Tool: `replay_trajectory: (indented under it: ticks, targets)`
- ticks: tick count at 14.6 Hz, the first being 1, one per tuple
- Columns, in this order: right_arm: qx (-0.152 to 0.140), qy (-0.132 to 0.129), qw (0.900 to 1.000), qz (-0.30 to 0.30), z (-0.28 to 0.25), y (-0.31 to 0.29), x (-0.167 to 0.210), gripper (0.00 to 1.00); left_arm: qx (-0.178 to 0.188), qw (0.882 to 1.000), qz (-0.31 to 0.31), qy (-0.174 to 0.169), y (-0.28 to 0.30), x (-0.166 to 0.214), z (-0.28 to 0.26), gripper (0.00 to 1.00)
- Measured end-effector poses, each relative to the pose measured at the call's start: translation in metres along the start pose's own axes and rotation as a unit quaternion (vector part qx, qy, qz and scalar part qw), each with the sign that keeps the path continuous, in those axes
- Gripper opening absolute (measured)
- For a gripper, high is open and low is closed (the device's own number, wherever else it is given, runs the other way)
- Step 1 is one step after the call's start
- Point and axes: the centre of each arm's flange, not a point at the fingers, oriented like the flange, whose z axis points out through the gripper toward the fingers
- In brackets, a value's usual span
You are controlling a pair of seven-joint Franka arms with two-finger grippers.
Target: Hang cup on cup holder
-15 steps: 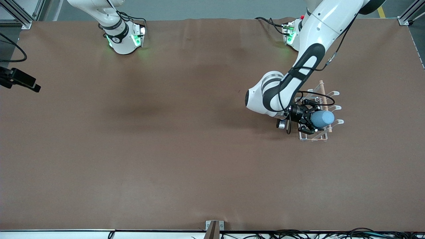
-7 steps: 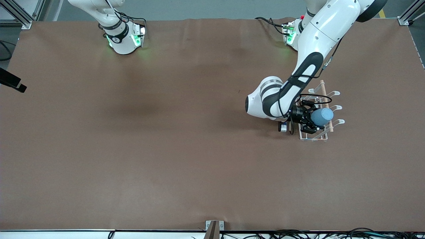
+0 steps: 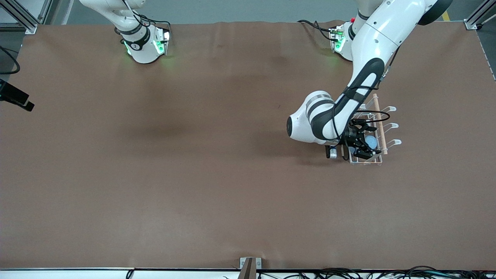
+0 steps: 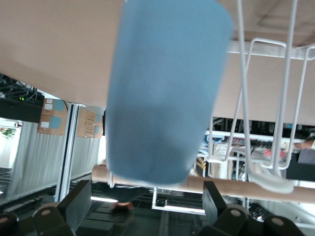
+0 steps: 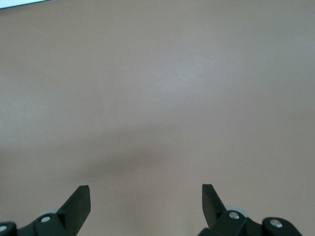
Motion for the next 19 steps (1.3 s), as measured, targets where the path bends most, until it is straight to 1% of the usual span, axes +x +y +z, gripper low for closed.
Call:
replay_trajectory:
  ticks: [1, 2, 3, 4, 5, 7, 8, 9, 12, 13, 14, 15, 16, 18, 19]
  targets:
    - [0.000, 0.000, 1.000, -0.002, 0.000, -0.002, 0.000, 1.00, -0.002, 0.999, -0.031, 0.007, -0.011, -0.012, -0.005, 1.00]
    - [0.000, 0.000, 1.000, -0.002, 0.000, -0.003, 0.000, 1.00, -0.009, 0.997, -0.076, 0.017, -0.023, -0.029, -0.010, 1.00]
    - [0.000, 0.000, 1.000, -0.002, 0.000, -0.003, 0.000, 1.00, -0.028, 0.991, -0.127, 0.032, -0.035, -0.048, -0.015, 1.00]
    - [0.000, 0.000, 1.000, -0.002, 0.000, -0.002, 0.000, 1.00, -0.055, 0.981, -0.182, 0.048, -0.045, -0.069, -0.017, 1.00]
    - [0.000, 0.000, 1.000, -0.001, 0.000, -0.002, 0.000, 1.00, -0.087, 0.966, -0.236, 0.067, -0.054, -0.090, -0.019, 1.00]
    - [0.000, 0.000, 1.000, -0.001, 0.000, -0.001, 0.000, 1.00, -0.144, 0.929, -0.318, 0.123, -0.070, -0.131, -0.022, 1.00]
    - [0.000, 0.000, 1.000, -0.001, 0.000, -0.001, 0.000, 1.00, -0.169, 0.909, -0.349, 0.154, -0.076, -0.151, -0.022, 1.00]
    - [0.000, 0.000, 1.000, -0.002, 0.000, -0.001, 0.000, 1.00, -0.197, 0.886, -0.377, 0.183, -0.081, -0.171, -0.020, 1.00]
    - [0.000, 0.000, 1.000, -0.010, 0.000, -0.003, 0.000, 1.00, -0.287, 0.809, -0.441, 0.262, -0.093, -0.233, -0.004, 1.00]
    - [0.000, 0.000, 1.000, -0.011, 0.000, -0.003, 0.000, 1.00, -0.312, 0.783, -0.457, 0.285, -0.095, -0.252, 0.005, 1.00]
    - [0.000, 0.001, 1.000, -0.012, 0.000, -0.003, 0.000, 1.00, -0.332, 0.760, -0.468, 0.305, -0.096, -0.266, 0.013, 1.00]
    - [0.000, 0.001, 1.000, -0.013, 0.000, -0.003, 0.000, 1.00, -0.343, 0.742, -0.477, 0.321, -0.095, -0.277, 0.018, 1.00]
    - [0.000, 0.001, 1.000, -0.013, 0.000, -0.003, 0.000, 1.00, -0.349, 0.728, -0.486, 0.335, -0.093, -0.285, 0.019, 1.00]
    - [0.000, 0.001, 1.000, -0.014, 0.000, -0.004, 0.000, 1.00, -0.373, 0.693, -0.503, 0.358, -0.084, -0.299, 0.019, 1.00]
    - [0.000, 0.001, 1.000, -0.014, 0.000, -0.004, 0.000, 1.00, -0.384, 0.678, -0.508, 0.366, -0.079, -0.306, 0.021, 1.00]
